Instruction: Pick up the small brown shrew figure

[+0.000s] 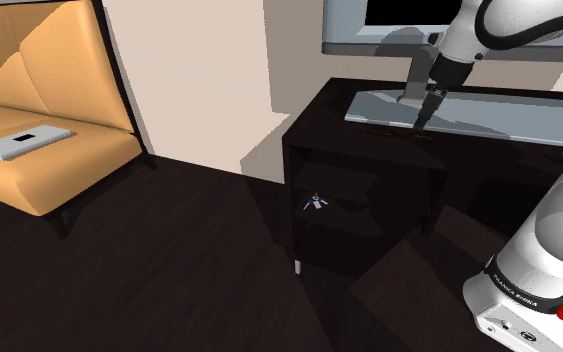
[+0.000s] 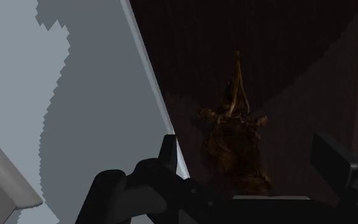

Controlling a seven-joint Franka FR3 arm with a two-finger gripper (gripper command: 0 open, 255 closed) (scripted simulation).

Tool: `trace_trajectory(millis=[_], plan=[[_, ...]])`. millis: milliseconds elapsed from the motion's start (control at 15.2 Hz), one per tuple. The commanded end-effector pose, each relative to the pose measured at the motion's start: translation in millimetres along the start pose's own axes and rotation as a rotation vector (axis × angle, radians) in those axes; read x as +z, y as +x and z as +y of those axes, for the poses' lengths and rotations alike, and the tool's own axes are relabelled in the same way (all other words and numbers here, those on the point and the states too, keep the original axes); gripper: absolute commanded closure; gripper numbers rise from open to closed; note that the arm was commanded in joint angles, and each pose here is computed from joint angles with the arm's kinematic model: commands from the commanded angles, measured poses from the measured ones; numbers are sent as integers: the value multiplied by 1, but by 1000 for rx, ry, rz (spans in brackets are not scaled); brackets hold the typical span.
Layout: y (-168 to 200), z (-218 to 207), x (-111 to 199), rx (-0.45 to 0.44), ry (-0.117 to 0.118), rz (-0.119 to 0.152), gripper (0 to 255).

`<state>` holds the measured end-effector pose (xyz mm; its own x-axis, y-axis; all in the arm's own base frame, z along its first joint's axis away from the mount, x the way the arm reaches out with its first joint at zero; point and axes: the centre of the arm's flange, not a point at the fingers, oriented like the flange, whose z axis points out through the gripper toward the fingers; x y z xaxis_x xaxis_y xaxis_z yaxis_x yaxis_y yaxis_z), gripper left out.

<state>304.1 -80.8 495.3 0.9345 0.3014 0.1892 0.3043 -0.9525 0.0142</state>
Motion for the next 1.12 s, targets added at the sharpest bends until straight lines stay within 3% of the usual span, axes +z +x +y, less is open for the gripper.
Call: trace_trajectory(millis=[0, 396, 462, 1056], plan=[[-2, 1, 12, -4, 0, 3, 0], [-6, 1, 36, -4, 0, 3, 0], [-7, 1, 35, -4, 0, 3, 255], [-6, 1, 36, -4, 0, 3, 255]])
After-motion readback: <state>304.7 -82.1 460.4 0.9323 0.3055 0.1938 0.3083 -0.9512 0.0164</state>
